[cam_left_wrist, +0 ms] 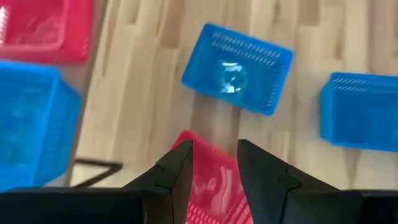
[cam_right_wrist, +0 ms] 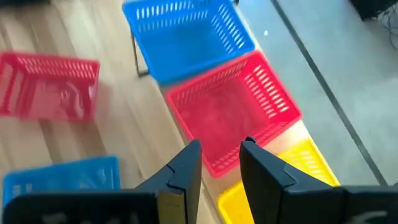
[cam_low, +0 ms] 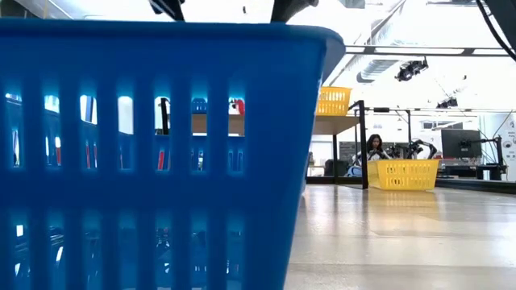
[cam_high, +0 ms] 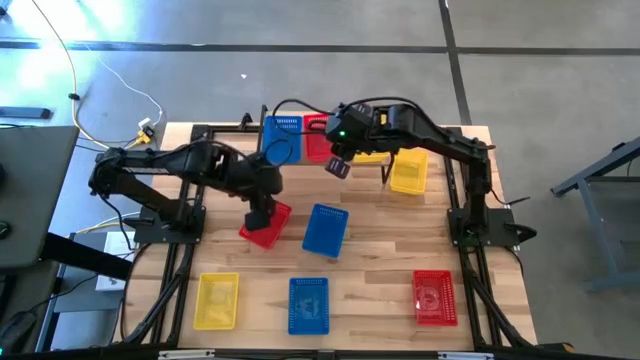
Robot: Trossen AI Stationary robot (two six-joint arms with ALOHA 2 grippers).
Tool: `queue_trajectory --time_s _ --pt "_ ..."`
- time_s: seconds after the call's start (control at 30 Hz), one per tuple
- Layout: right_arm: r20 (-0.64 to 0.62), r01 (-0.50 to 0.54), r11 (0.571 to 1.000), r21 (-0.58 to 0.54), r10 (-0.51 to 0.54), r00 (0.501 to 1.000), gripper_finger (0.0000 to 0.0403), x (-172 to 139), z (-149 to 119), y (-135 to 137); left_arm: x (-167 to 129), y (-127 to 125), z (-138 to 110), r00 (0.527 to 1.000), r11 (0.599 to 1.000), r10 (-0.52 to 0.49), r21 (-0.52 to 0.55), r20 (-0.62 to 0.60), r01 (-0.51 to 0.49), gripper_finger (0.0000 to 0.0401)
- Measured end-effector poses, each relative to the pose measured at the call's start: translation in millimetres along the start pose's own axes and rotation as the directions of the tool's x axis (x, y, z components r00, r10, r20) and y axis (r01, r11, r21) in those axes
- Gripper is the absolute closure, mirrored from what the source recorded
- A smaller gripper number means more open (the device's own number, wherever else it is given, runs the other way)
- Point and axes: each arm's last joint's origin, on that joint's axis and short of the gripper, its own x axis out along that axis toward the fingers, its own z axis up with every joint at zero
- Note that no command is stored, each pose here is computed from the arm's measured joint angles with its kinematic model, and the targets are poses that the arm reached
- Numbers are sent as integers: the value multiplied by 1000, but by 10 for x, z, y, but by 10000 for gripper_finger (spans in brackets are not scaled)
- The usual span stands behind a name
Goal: Stack baskets on shelf by color
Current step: Stack the top blue basket on top of the blue basket on the shelf
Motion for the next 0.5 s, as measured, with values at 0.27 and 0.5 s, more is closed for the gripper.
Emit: queue_trajectory --time_s 0.27,0.5 --pt "4 -7 996 89 7 1000 306 -281 -89 -85 19 -272 87 993 997 -68 49 92 63 286" --pt "34 -43 997 64 40 999 306 -542 -165 -49 62 -414 80 992 994 -102 55 75 98 280"
